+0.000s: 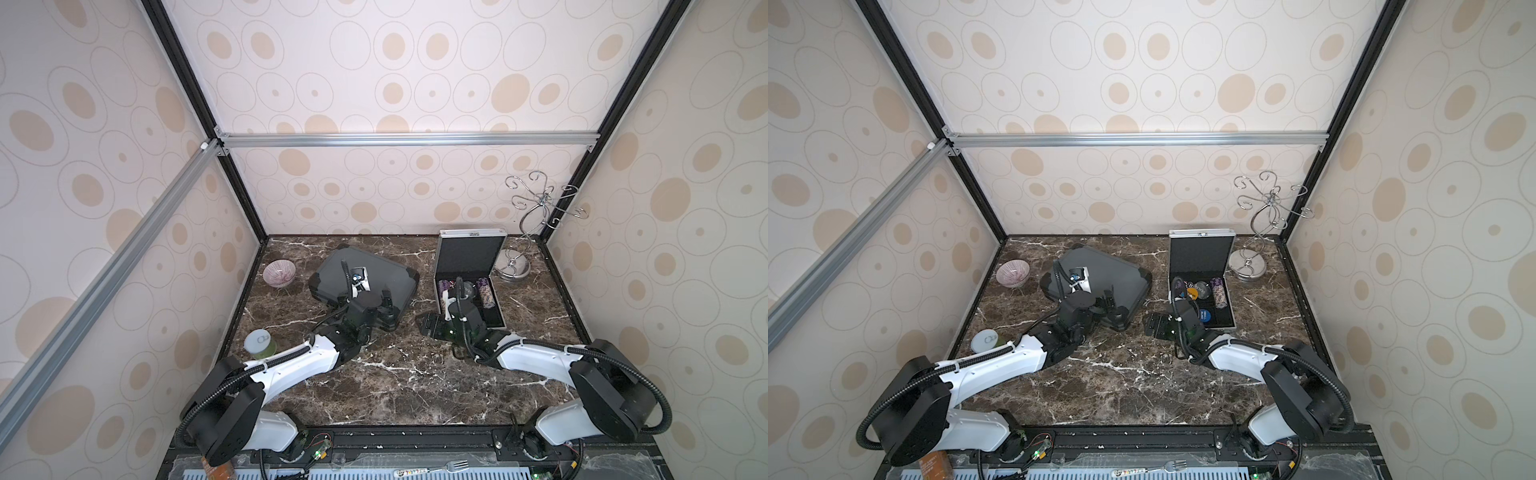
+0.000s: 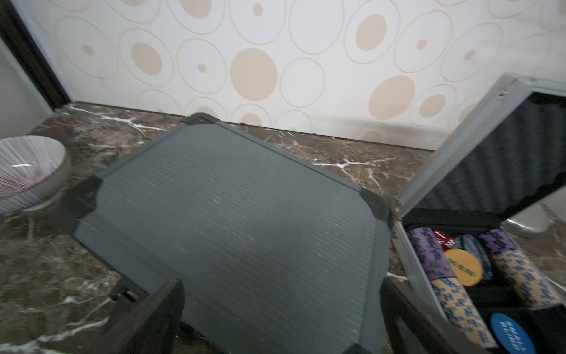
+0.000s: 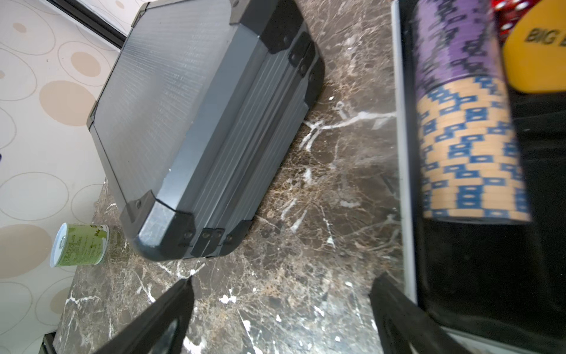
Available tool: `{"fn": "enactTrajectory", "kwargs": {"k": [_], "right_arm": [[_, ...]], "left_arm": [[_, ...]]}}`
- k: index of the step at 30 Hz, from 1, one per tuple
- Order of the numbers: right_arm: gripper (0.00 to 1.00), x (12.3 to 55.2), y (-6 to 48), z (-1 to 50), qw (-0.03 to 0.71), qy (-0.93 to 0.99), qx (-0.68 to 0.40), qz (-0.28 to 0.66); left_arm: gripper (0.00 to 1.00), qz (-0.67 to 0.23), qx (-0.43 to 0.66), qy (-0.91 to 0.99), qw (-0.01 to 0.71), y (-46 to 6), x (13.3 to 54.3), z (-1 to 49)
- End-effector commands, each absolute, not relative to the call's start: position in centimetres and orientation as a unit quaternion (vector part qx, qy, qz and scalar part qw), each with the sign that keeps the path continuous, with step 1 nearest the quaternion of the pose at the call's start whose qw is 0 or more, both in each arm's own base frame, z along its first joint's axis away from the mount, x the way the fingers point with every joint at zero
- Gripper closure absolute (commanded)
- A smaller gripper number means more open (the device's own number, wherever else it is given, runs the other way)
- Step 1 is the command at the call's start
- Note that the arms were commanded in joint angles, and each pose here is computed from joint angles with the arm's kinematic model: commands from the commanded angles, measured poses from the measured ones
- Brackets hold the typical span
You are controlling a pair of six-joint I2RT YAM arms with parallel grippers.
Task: Open the poker set cases
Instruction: Adjust the poker set case at the center of the board.
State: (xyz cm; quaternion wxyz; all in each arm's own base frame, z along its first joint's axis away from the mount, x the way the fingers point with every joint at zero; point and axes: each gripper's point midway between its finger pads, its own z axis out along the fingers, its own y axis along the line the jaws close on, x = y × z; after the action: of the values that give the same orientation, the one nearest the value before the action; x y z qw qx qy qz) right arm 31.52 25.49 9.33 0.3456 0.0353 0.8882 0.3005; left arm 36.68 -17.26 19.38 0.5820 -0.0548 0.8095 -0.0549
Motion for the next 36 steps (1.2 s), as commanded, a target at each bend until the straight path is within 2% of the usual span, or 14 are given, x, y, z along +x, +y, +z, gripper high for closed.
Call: {"fn": "enactTrajectory", "kwargs": {"k": [1,7,13,26,36], "right_arm": [[0.06,32.4,26.8,10.4,0.356,0.879,0.046,0.313],[0.06,33.2,28.4,10.2,0.347,0.878,0.047,0.325],[0.06,33.7,29.9,9.7,0.336,0.881,0.039,0.331],[0.05,34.8,31.4,9.0,0.332,0.882,0.037,0.332],[0.05,35.5,32.0,8.8,0.332,0.883,0.038,0.331]], "left_arm": [[0.00,0.016,-0.064,0.802,0.594,-13.4,37.4,20.4],[0.00,0.057,-0.075,0.794,0.601,-9.1,39.0,21.2],[0.00,0.057,-0.075,0.793,0.602,-5.8,41.7,21.1],[0.03,-0.026,-0.034,0.804,0.593,-1.6,47.4,20.4],[0.03,-0.069,0.012,0.831,0.552,-1.9,51.1,17.9]]}}
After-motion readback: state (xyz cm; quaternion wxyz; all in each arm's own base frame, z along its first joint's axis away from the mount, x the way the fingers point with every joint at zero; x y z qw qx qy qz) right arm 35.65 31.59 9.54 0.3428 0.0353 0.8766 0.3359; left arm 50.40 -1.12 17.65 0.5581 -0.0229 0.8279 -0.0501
